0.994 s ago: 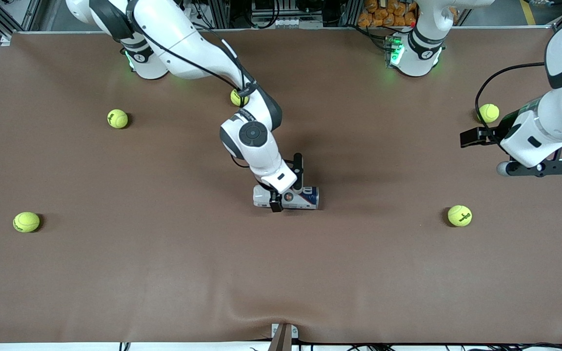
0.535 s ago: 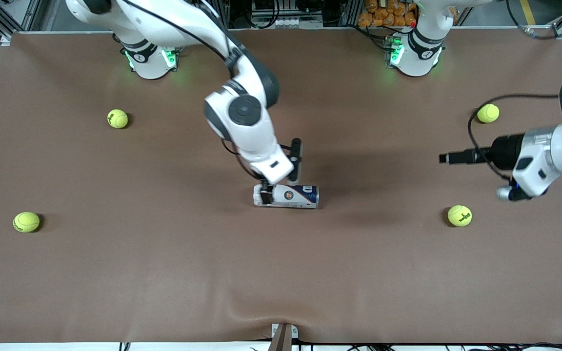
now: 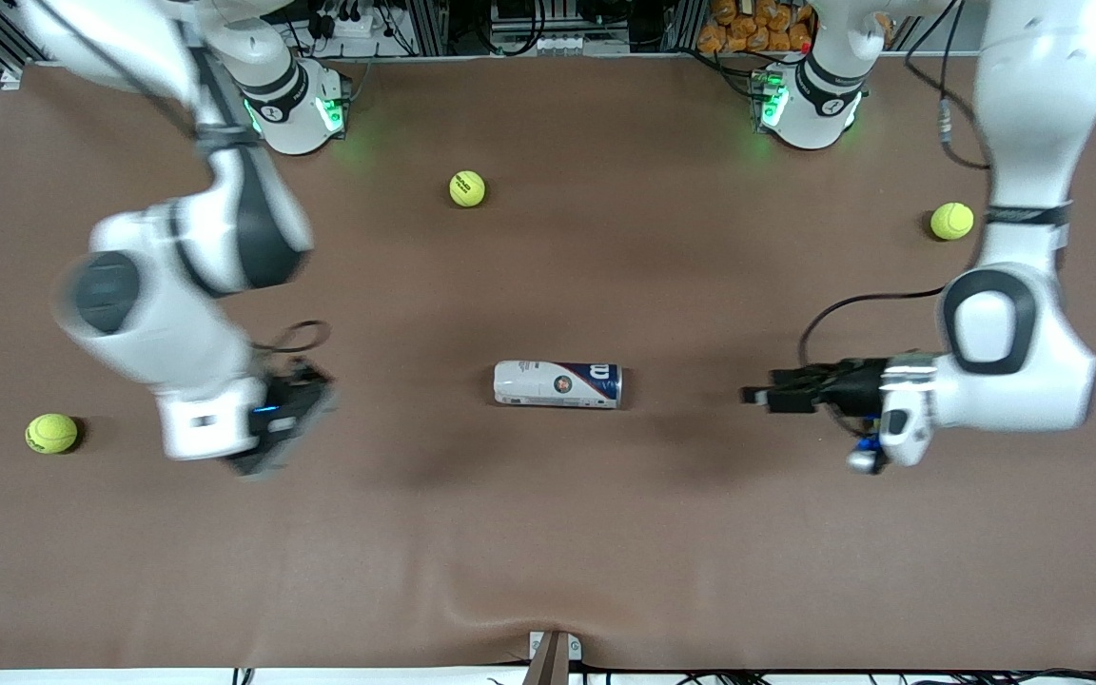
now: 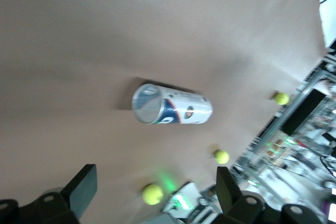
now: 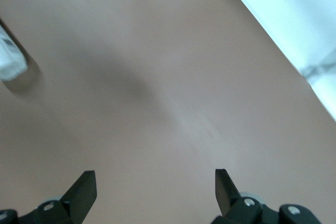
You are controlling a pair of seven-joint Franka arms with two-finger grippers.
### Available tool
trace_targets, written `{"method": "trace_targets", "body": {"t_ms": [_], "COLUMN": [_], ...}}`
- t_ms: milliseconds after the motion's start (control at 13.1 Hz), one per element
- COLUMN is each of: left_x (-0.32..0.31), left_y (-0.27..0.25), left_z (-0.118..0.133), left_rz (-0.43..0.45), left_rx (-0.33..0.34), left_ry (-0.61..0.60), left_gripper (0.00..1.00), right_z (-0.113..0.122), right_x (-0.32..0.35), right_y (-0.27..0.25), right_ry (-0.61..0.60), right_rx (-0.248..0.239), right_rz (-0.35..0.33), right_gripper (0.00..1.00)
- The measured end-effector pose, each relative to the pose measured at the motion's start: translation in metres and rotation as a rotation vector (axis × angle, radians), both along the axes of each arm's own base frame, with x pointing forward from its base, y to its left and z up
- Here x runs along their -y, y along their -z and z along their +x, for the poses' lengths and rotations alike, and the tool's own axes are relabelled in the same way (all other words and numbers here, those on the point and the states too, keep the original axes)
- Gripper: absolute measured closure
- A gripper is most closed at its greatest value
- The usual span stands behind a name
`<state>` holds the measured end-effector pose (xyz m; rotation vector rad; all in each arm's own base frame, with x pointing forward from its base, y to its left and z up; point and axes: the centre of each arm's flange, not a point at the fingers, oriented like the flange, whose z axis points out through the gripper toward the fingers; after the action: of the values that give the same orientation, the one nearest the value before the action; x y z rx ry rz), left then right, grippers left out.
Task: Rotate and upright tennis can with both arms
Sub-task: 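Grasp the end of the lying can with the left gripper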
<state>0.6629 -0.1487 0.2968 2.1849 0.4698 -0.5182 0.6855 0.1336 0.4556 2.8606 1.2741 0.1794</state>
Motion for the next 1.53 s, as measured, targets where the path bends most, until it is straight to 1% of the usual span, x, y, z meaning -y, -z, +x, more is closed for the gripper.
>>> {"method": "trace_targets", "body": {"t_ms": [153,229,382,459,535,612,688,765,841,918,1071,1147,1300,1376,1453,1529], "left_x": [0.023,0.031,0.051,0.062,0.071,0.077,0.080,0.083,0.086,0.088,0.092,0.095,0.100,0.102,0.103,0.105], "left_y": [0.042,0.059,0.087,0.101,0.115,0.129,0.141,0.151,0.156,0.159,0.163,0.166,0.174,0.179,0.183,0.186], "left_z": [-0.001,-0.002,-0.005,-0.008,-0.012,-0.016,-0.019,-0.023,-0.025,-0.027,-0.031,-0.034,-0.042,-0.045,-0.047,-0.049], "left_rz": [-0.116,-0.153,-0.210,-0.248,-0.279,-0.301,-0.312,-0.315,-0.318,-0.323,-0.341,-0.348,-0.353,-0.359,-0.366,-0.371], "left_rx": [-0.025,-0.032,-0.025,-0.009,0.013,0.032,0.038,0.039,0.040,0.046,0.064,0.067,0.073,0.077,0.081,0.083], "left_ry": [-0.041,-0.062,-0.095,-0.104,-0.106,-0.104,-0.100,-0.095,-0.090,-0.087,-0.086,-0.081,-0.067,-0.067,-0.072,-0.072], "left_gripper": [0.00,0.00,0.00,0.00,0.00,0.07,0.07,0.15,0.19,0.19,0.22,0.22,0.26,0.28,0.29,0.34], "right_z": [-0.016,-0.028,-0.055,-0.071,-0.085,-0.098,-0.110,-0.119,-0.126,-0.130,-0.132,-0.132,-0.134,-0.134,-0.133,-0.133], "right_x": [0.065,0.096,0.156,0.176,0.184,0.184,0.181,0.178,0.175,0.174,0.170,0.168,0.164,0.162,0.161,0.160], "right_y": [-0.038,-0.057,-0.090,-0.104,-0.117,-0.128,-0.139,-0.148,-0.156,-0.162,-0.169,-0.171,-0.178,-0.182,-0.188,-0.195], "right_ry": [0.158,0.251,0.477,0.571,0.648,0.724,0.795,0.845,0.870,0.881,0.878,0.875,0.873,0.871,0.869,0.867], "right_rx": [-0.072,-0.103,-0.133,-0.141,-0.150,-0.164,-0.179,-0.189,-0.193,-0.188,-0.178,-0.178,-0.177,-0.170,-0.158,-0.143], "right_rz": [-0.001,0.000,0.011,0.017,0.021,0.022,0.021,0.020,0.019,0.021,0.025,0.025,0.025,0.027,0.032,0.038], "right_gripper": [0.00,0.00,0.00,0.00,0.00,0.00,0.00,0.00,0.00,0.00,0.00,0.00,0.00,0.00,0.00,0.00]}}
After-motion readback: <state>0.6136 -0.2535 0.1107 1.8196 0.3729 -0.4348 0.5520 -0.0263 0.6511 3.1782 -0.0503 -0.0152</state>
